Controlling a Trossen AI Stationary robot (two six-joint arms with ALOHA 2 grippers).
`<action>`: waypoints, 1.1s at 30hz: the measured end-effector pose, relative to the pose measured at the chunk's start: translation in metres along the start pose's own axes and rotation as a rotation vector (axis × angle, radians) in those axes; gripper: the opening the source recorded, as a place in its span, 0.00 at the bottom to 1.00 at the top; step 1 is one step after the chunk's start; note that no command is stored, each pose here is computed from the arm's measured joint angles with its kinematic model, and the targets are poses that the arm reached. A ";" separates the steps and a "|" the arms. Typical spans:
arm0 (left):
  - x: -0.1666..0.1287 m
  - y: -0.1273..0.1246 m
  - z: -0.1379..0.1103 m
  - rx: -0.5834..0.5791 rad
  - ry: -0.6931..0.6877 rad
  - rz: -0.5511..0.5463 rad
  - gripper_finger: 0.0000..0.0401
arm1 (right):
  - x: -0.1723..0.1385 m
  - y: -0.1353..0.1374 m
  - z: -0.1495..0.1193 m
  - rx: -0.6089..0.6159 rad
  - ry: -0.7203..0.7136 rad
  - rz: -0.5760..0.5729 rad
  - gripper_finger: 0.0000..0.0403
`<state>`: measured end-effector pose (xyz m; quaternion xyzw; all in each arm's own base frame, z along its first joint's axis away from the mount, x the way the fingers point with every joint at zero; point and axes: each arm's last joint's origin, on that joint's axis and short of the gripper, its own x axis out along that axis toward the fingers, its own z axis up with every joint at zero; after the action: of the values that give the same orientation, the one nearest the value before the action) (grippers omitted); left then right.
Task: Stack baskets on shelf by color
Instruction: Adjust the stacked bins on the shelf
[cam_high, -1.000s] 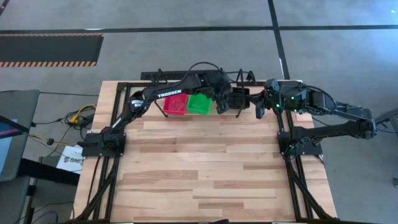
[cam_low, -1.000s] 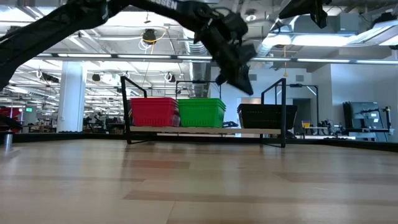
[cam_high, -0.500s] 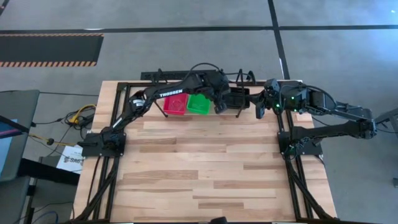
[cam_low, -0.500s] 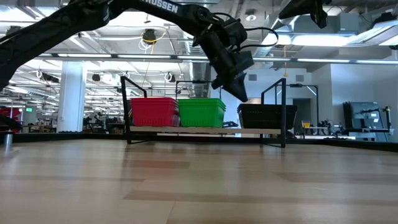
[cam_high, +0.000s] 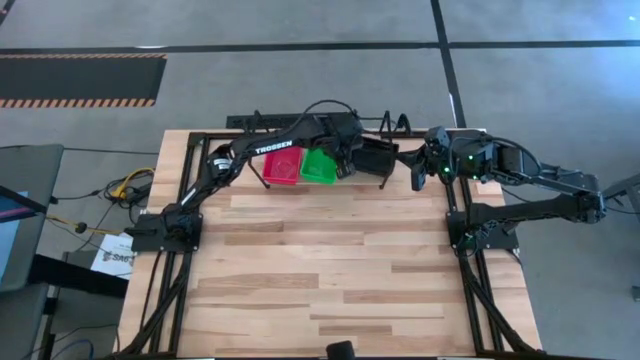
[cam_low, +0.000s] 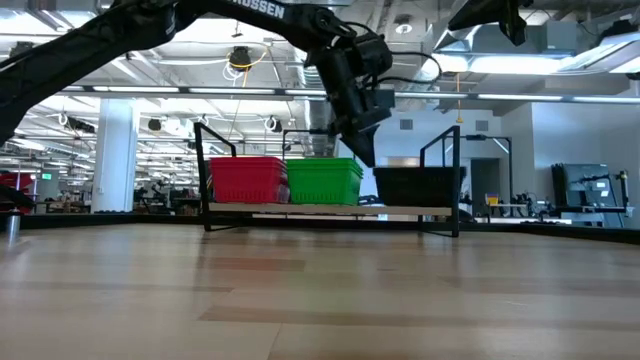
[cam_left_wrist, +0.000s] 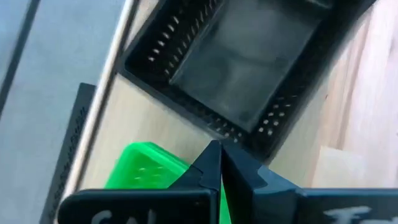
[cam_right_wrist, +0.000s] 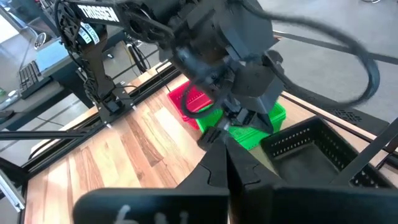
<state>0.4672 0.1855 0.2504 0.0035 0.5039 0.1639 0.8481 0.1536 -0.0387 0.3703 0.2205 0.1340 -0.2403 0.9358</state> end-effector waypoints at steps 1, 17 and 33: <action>-0.003 0.000 0.001 0.006 -0.002 0.002 0.00 | 0.000 0.000 0.000 0.000 0.000 0.000 0.00; -0.032 -0.004 0.024 -0.051 -0.176 -0.097 0.00 | 0.000 0.000 0.000 -0.002 0.000 0.000 0.00; -0.001 -0.012 0.024 -0.112 -0.188 -0.171 0.00 | 0.000 0.000 0.000 0.000 0.000 0.000 0.00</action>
<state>0.4904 0.1774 0.2605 -0.0714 0.4107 0.1177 0.9013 0.1536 -0.0387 0.3703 0.2204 0.1338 -0.2402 0.9358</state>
